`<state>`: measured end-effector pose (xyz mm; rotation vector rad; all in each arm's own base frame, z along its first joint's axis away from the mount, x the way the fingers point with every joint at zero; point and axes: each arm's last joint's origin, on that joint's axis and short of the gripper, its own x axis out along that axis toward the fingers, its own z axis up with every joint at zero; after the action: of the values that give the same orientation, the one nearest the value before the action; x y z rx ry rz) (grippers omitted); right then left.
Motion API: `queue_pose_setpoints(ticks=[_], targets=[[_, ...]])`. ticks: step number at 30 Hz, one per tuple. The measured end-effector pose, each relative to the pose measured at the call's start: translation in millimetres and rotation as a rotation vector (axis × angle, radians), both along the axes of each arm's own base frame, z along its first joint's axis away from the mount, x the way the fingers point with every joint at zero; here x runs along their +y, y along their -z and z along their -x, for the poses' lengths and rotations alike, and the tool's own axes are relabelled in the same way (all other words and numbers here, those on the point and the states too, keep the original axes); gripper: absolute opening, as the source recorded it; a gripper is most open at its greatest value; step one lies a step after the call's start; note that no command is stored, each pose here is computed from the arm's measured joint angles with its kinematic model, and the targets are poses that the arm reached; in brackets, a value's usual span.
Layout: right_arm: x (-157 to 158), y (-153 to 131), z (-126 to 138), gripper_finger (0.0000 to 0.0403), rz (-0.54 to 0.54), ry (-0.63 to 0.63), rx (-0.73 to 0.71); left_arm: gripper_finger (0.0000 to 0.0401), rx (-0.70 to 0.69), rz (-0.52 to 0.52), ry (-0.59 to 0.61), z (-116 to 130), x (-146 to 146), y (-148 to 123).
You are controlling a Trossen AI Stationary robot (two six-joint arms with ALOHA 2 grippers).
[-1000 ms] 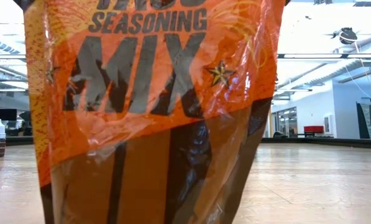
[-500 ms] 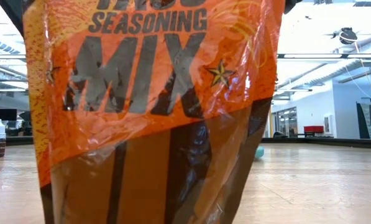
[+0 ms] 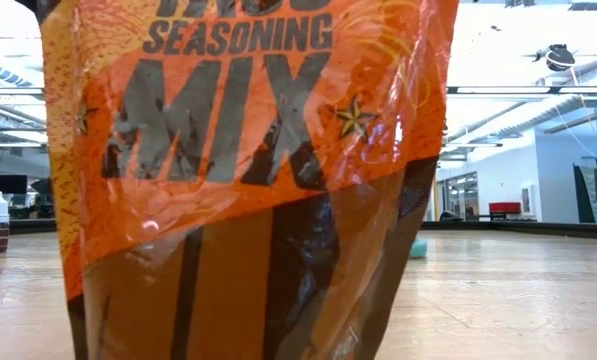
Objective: Pick & Place Kitchen Items
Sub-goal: Put the purple seasoning bottle into the red bin
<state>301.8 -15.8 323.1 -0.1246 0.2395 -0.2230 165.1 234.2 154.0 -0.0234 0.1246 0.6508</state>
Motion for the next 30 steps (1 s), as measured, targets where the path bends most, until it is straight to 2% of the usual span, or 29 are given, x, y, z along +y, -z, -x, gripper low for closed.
queue_pose_setpoints(ticks=[7, 11, 17, 23, 26, 30], targets=[[1, -9, 14, 0.0173, 0.006, -0.007, 0.013, 0.0145, -0.003, -0.022, 0.022, -3, 6, -2], [1, -8, 15, 0.0171, 0.008, 0.0, 0.023, 0.0145, 0.028, 0.036, 0.014, -5, 12, -2], [1, -9, 15, 0.0171, 0.008, 0.0, 0.022, 0.0145, 0.108, 0.054, -0.011, -11, 22, -6], [1, -9, 15, 0.0171, 0.007, 0.0, 0.021, 0.0145, 0.067, 0.052, 0.0, -14, 26, -4], [1, -9, 15, 0.0171, 0.007, 0.0, 0.02, 0.0145, 0.002, 0.06, 0.027, -17, 28, -1], [1, -8, 15, 0.0171, -0.003, 0.003, 0.024, 0.0145, -0.025, 0.074, 0.008, -14, 31, -1]])
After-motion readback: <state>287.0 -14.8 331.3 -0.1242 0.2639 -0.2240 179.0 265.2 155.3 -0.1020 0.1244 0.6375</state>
